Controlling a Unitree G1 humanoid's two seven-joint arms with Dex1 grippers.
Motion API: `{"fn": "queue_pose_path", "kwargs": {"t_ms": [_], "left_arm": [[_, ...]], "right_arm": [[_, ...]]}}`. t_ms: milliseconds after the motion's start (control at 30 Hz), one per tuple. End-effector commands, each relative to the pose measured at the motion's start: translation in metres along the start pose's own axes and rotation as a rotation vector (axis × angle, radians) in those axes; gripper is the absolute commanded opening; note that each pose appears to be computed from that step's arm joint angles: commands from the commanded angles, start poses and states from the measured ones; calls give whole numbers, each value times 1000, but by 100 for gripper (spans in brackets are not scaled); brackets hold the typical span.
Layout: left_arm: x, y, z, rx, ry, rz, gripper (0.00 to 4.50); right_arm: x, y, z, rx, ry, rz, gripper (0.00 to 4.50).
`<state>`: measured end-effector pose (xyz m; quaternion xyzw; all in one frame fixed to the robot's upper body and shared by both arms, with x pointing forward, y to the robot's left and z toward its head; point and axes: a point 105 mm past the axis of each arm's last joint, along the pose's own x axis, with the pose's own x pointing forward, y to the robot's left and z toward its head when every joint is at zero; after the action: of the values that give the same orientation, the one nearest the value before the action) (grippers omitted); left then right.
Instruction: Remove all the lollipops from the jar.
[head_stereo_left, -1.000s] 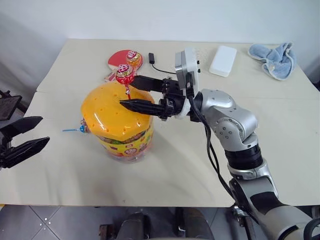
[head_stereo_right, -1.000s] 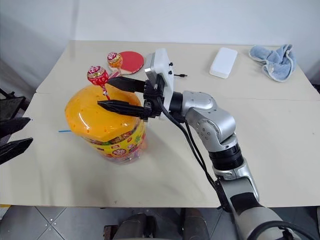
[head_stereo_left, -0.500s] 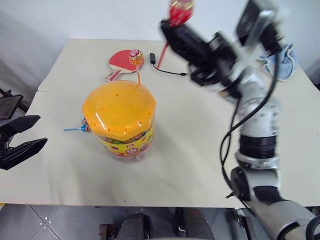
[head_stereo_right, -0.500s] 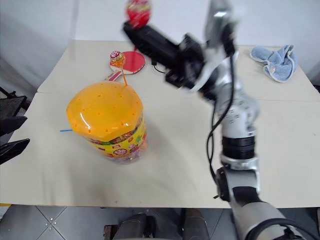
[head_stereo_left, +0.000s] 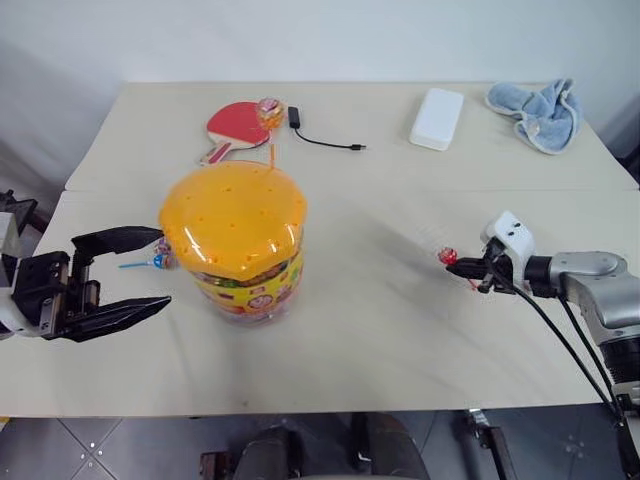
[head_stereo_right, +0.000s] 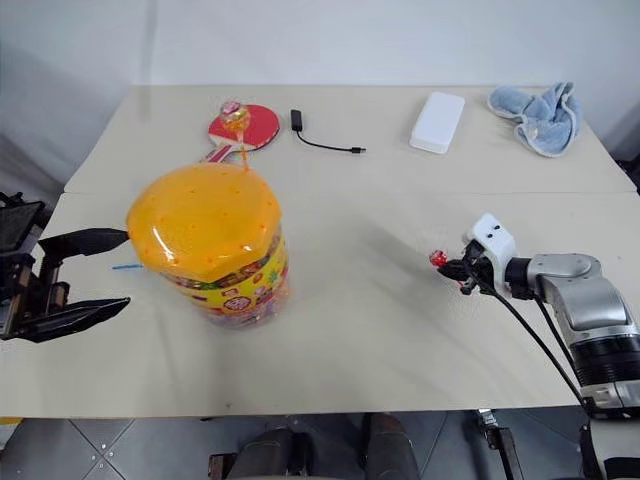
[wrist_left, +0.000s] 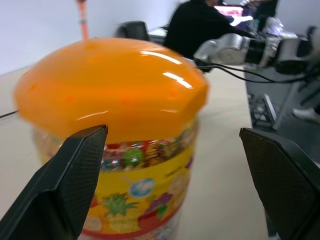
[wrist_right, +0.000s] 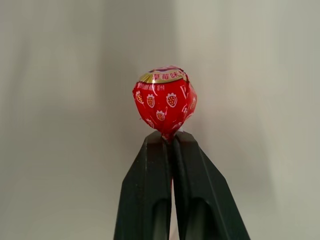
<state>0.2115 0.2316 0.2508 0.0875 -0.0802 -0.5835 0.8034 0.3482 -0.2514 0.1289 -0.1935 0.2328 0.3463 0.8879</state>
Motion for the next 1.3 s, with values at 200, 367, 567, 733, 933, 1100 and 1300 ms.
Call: {"fn": "queue_pose_path", "kwargs": {"t_ms": [200, 367, 567, 733, 933, 1100, 1300], "left_arm": [[-5, 3, 15, 38, -34, 19, 450], [-18, 6, 16, 21, -58, 96, 450], [-43, 11, 11, -33, -140, 252, 450], [-54, 9, 3, -73, -156, 326, 450], [-61, 2, 1, -80, -137, 363, 450], [-63, -2, 0, -79, -136, 381, 450], [-64, -4, -2, -73, -140, 396, 450]], "right_arm": [[-19, -11, -4, 18, -4, -5, 213], [-47, -4, 60, -109, -343, 122, 344], [-50, 49, 165, -132, -694, 388, 344], [-21, 97, 229, -59, -823, 528, 344], [2, 135, 266, -31, -859, 607, 344], [9, 154, 279, -25, -872, 661, 304], [16, 162, 283, -34, -876, 665, 116]]}}
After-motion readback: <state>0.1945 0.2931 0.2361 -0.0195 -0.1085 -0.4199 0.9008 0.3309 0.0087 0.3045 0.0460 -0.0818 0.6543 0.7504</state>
